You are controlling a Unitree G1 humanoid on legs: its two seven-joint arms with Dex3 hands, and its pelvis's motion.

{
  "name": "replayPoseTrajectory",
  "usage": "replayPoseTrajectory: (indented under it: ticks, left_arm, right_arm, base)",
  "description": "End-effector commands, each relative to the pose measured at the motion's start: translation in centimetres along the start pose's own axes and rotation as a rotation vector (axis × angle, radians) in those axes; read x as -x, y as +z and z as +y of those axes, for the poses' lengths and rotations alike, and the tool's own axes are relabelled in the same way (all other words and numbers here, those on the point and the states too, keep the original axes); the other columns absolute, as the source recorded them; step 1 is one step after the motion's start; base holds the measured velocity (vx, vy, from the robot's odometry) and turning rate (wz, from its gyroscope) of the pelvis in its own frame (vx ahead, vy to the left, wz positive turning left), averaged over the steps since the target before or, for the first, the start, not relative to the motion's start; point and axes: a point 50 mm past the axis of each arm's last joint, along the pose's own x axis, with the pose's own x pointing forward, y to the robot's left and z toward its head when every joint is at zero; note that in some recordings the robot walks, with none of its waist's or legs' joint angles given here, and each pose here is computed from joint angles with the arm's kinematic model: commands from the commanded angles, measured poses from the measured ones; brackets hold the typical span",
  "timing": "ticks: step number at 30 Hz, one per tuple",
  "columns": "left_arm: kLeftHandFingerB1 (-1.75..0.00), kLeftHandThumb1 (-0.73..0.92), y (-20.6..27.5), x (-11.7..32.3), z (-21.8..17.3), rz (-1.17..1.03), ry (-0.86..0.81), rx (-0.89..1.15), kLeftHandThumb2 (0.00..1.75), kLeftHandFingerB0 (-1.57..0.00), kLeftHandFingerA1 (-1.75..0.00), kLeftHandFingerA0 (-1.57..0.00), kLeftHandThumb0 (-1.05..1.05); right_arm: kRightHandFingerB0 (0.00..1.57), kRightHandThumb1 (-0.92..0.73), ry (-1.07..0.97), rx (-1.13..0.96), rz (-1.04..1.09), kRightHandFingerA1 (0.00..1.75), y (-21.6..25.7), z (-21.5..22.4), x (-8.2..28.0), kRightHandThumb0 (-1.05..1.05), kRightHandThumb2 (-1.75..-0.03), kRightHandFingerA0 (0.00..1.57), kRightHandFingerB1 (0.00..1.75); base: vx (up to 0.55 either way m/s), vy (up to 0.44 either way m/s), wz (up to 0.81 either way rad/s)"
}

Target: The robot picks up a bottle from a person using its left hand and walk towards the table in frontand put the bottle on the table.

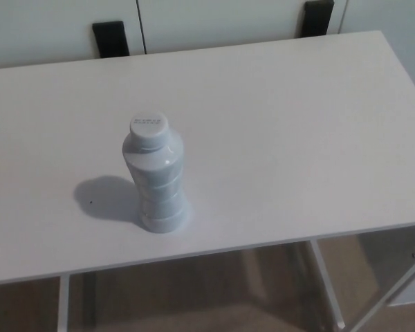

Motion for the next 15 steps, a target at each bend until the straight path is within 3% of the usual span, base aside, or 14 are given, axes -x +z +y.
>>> replayPoseTrajectory:
  ticks: [1, 6, 9, 15]
  left_arm:
    - [-0.34, 0.73, -6.8, -3.0, 4.2, 0.56, 0.319, -0.389, 0.61, -0.37, -0.63, -0.55, -0.25]
    - [-0.35, 0.76, -8.1, -3.4, 5.1, 0.673, 0.305, -0.37, 0.63, -0.34, -0.41, -0.52, -0.28]
    - [-0.36, 0.75, -8.7, -3.5, 5.0, 0.75, 0.215, -0.416, 0.62, -0.36, -0.43, -0.52, -0.32]
    - [-0.35, 0.78, -8.4, -4.0, 5.5, 0.754, 0.195, -0.401, 0.63, -0.34, -0.39, -0.46, -0.32]
  right_arm:
    - [0.44, -0.67, -0.015, -0.059, 0.056, 0.46, -1.6, -0.1, 0.5, -0.27, -0.6, 0.58, 0.38]
    - [0.44, -0.68, -0.016, -0.068, 0.032, 0.46, -1.3, 0.2, 0.4, -0.26, -0.6, 0.58, 0.38]
    - [0.45, -0.68, -0.015, -0.056, 0.039, 0.46, -1.2, 0.3, 0.3, -0.25, -0.6, 0.58, 0.38]
    - [0.44, -0.69, -0.028, -0.083, 0.014, 0.46, -0.6, -0.2, 0.2, -0.25, -0.6, 0.57, 0.38]
  base:
    - [0.0, 0.0, 0.0]
    - [0.0, 0.0, 0.0]
    - [0.0, 0.0, 0.0]
    - [0.0, 0.0, 0.0]
